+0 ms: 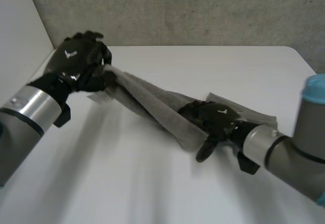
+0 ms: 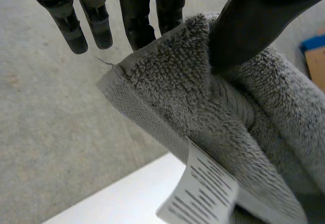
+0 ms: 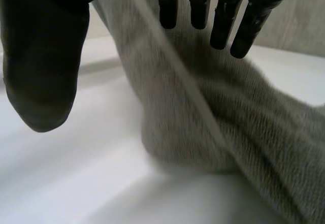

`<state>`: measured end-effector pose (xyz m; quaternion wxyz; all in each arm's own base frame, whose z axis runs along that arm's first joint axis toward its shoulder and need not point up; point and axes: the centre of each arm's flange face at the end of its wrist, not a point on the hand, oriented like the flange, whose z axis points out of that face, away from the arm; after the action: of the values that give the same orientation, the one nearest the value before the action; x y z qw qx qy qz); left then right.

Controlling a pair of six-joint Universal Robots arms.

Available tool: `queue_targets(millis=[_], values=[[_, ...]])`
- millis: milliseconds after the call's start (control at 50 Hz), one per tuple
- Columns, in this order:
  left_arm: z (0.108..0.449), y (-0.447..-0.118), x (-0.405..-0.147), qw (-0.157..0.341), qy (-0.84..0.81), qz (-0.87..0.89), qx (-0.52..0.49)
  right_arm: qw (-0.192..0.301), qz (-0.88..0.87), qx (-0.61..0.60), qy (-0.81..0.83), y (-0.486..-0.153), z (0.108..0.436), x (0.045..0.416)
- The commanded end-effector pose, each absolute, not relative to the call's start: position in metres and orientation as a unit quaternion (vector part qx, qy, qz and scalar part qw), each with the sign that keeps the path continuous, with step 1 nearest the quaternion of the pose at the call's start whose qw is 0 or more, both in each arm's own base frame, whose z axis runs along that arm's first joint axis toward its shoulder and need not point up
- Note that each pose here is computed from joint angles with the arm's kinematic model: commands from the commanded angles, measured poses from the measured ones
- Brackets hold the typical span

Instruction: Fold the towel.

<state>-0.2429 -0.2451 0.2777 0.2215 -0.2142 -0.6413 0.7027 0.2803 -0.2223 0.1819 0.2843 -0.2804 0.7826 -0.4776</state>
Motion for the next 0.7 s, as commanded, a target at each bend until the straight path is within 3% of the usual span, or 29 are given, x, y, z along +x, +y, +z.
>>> queue_targets(millis=[20, 120, 240, 340, 400, 440, 460, 500, 540, 620, 700], values=[[0.295, -0.255, -0.237, 0.217, -0.639, 0.716, -0.178, 0.254, -0.483, -0.262, 0.796, -0.237, 0.153, 0.292], [0.294, -0.26, -0.23, 0.204, -0.643, 0.719, -0.167, 0.245, -0.495, -0.255, 0.794, -0.243, 0.152, 0.29], [0.286, -0.282, -0.201, 0.167, -0.661, 0.72, -0.129, 0.25, -0.523, -0.251, 0.775, -0.252, 0.171, 0.288], [0.285, -0.288, -0.192, 0.163, -0.666, 0.72, -0.112, 0.273, -0.598, -0.259, 0.707, -0.27, 0.236, 0.297], [0.288, -0.289, -0.192, 0.176, -0.664, 0.719, -0.101, 0.284, -0.615, -0.263, 0.686, -0.27, 0.257, 0.3], [0.289, -0.288, -0.193, 0.184, -0.663, 0.72, -0.095, 0.293, -0.646, -0.261, 0.655, -0.271, 0.301, 0.298], [0.292, -0.288, -0.193, 0.191, -0.661, 0.72, -0.09, 0.293, -0.646, -0.261, 0.655, -0.27, 0.301, 0.298], [0.295, -0.286, -0.193, 0.195, -0.658, 0.722, -0.087, 0.296, -0.685, -0.253, 0.615, -0.271, 0.344, 0.295], [0.302, -0.28, -0.192, 0.198, -0.648, 0.73, -0.087, 0.296, -0.698, -0.254, 0.601, -0.271, 0.358, 0.292], [0.303, -0.276, -0.192, 0.198, -0.646, 0.731, -0.089, 0.303, -0.678, -0.272, 0.612, -0.266, 0.355, 0.294], [0.291, -0.274, -0.188, 0.192, -0.66, 0.721, -0.086, 0.294, -0.576, -0.358, 0.674, -0.252, 0.294, 0.31]])
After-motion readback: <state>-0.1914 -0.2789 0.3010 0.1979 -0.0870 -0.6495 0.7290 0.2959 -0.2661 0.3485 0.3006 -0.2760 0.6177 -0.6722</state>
